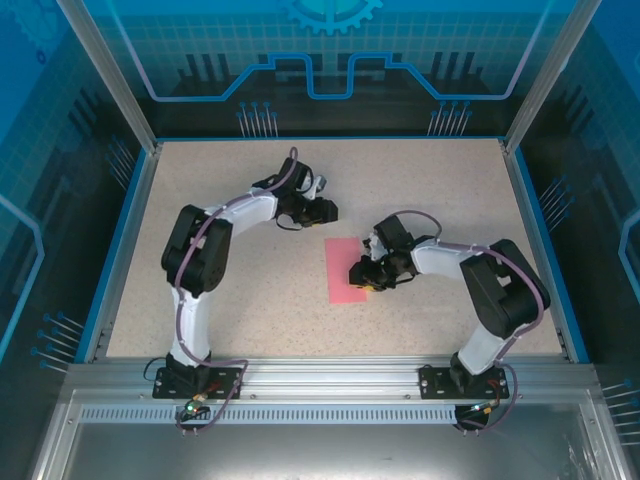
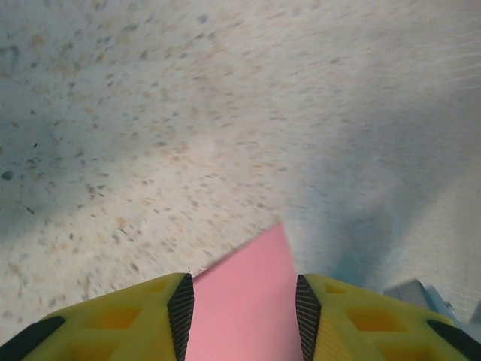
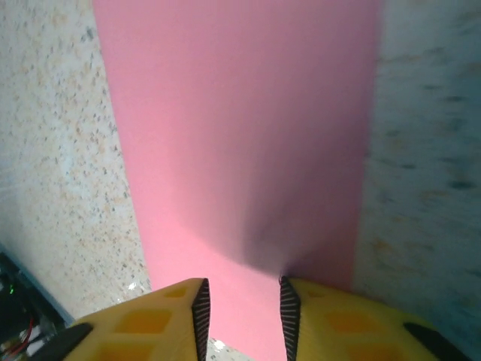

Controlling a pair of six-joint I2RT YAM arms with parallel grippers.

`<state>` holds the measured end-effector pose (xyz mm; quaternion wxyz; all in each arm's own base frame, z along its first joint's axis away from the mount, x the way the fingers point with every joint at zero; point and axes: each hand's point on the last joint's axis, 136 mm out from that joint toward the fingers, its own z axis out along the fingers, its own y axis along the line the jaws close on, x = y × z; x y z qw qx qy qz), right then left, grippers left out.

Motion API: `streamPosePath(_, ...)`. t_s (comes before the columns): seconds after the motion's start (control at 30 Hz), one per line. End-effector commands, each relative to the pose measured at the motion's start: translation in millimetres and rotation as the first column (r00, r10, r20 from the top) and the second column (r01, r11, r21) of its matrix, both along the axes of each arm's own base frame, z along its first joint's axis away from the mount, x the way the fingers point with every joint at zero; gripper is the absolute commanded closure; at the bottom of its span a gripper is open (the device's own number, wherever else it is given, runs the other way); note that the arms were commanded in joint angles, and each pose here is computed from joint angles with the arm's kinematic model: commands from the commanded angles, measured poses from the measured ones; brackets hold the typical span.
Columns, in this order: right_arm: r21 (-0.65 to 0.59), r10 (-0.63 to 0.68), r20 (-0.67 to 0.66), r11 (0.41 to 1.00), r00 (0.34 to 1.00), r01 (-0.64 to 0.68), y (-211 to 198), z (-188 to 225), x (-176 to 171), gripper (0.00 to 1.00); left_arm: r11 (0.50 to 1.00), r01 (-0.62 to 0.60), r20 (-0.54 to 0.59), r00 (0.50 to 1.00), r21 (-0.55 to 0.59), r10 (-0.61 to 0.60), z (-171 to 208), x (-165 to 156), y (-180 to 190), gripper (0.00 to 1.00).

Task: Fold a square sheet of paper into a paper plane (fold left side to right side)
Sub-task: First fold the square sheet of paper in half at the center of the table, then fold the triangle a second time at the center of the table.

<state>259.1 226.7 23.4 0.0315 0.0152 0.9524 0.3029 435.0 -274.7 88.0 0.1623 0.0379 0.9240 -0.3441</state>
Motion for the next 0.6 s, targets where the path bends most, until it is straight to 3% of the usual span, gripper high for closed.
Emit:
streamPosePath(0.0, -0.095, -0.004, 0.095, 0.995, 0.995, 0.013, -22, 21, 12, 0.57, 1.000, 0.017, 0.034, 0.999, -0.011, -0.017, 36, -24, 10, 0.56)
streamPosePath(0.1, -0.112, -0.019, 0.124, 0.993, 0.992, 0.033, -39, 28, 20, 0.48, 0.998, 0.027, -0.040, 0.999, -0.052, -0.029, 30, -53, 9, 0.57)
streamPosePath(0.27, -0.070, -0.067, 0.110, 0.995, 0.992, 0.075, -52, 29, 28, 0.41, 0.994, 0.081, -0.136, 0.986, -0.078, -0.091, 7, -94, -8, 0.57)
streamPosePath(0.57, -0.024, -0.085, 0.070, 0.996, 0.994, 0.087, -47, 23, 27, 0.38, 0.995, 0.100, -0.226, 0.969, -0.007, -0.099, -40, -108, -26, 0.58)
